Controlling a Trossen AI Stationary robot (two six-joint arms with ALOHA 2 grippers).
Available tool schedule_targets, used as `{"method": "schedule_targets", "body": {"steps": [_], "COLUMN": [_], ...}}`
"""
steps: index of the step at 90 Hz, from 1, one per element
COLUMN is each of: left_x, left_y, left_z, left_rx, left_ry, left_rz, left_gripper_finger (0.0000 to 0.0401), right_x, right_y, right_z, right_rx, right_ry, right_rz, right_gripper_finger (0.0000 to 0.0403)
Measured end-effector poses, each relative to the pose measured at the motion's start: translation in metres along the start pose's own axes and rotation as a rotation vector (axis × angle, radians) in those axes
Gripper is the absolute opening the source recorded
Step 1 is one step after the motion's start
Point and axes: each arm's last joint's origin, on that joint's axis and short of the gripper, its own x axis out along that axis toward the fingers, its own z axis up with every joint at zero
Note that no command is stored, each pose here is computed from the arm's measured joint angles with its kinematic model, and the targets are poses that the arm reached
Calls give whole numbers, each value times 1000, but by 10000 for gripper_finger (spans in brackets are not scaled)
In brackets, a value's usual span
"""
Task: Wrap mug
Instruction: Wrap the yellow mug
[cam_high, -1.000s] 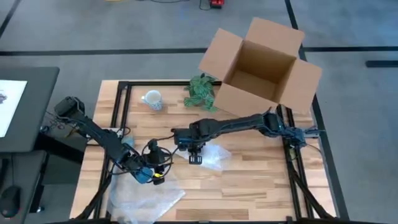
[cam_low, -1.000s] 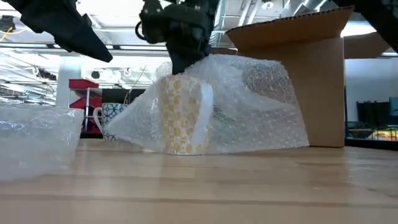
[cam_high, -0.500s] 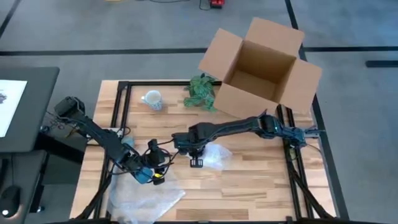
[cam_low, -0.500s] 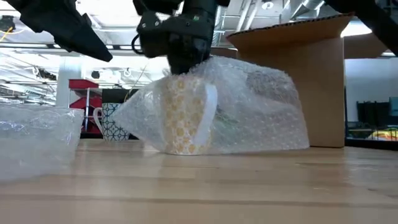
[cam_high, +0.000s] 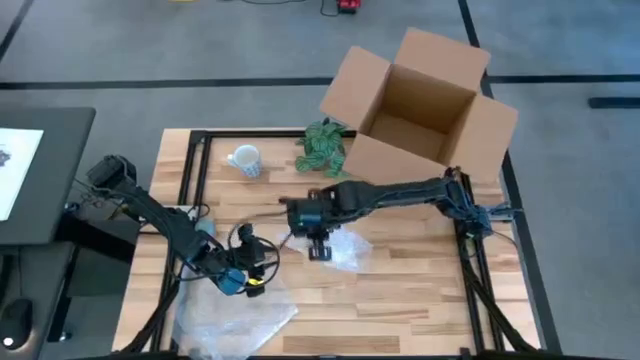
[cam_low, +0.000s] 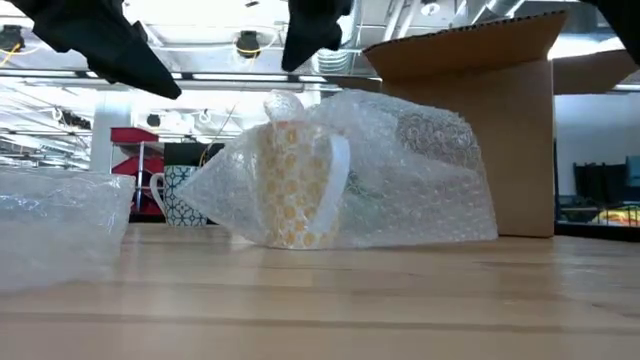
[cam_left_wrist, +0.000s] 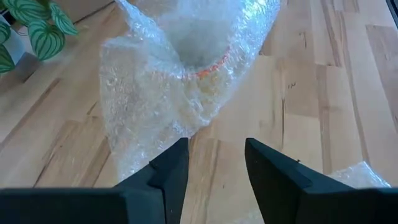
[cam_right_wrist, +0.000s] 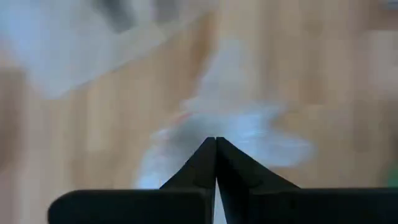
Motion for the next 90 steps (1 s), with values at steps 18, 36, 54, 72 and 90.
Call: {"method": "schedule_targets", "body": {"steps": [18,36,54,72,90], "left_x": [0,2,2,2,2], "left_y": [0,-1,0,0,0], "left_z": [0,-2,-4,-3,-3], "left_rx": [-4,-3,-1,-3,-4], "left_ry": [1,5,7,6,4], "left_rz": [1,3,7,9,10], "left_gripper_finger": [138,138,138,138,138], "right_x": [37,67,94,105,87], "right_y": [-13,2,12,8,11], "right_z": [-12,-27,-36,-45,-36], "right_rx": [43,18,16,36,33], "right_ry": [120,151,102,111,111], "right_rz": [9,75,120,121,125], "right_gripper_finger": [0,0,0,0,0]}}
